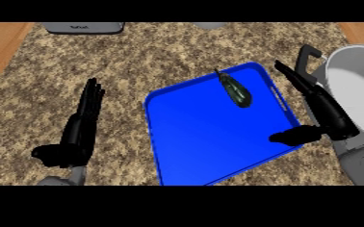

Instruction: Pick the eggplant from the tray and place it in the pot

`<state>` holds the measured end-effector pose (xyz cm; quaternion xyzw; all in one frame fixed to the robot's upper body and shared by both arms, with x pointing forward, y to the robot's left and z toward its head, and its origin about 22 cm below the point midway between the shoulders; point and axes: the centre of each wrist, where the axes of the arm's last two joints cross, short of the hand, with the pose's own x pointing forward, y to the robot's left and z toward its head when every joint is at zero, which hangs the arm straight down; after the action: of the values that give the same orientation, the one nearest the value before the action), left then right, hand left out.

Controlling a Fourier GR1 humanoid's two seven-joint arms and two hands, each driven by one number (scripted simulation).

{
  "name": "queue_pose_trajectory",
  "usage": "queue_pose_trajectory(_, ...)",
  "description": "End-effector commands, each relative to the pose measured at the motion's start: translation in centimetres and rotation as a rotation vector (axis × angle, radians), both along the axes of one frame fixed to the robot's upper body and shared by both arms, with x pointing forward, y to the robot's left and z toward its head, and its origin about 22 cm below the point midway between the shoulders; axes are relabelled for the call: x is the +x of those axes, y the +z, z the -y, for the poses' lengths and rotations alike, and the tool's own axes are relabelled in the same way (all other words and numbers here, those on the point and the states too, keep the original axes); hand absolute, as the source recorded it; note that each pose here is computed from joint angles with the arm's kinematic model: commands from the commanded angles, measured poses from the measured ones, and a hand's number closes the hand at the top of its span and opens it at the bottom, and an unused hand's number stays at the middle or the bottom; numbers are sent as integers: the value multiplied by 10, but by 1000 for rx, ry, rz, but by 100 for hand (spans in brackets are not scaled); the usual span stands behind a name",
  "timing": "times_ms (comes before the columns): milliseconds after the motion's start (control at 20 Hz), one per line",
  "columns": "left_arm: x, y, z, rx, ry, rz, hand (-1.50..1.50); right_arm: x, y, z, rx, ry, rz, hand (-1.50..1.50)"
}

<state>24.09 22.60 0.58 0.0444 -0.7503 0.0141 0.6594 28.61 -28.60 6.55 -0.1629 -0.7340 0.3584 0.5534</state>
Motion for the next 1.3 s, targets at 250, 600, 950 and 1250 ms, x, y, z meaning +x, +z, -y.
queue_pose_trajectory(250, -14, -2, -13, -4, -18, 2, 0, 26, 9, -32, -106, -6, -133, -150)
queue_pose_trajectory(600, 3, -14, 13, 16, 8, 6, 0, 38, -37, -56, -154, -10, -236, -150)
queue_pose_trajectory(950, 1, -6, 3, -2, 6, -2, 0, 33, -45, -81, -179, -20, -222, -150)
queue_pose_trajectory(1250, -15, 3, -2, 12, 19, 2, 0, 47, -49, -77, -175, -27, -229, -150)
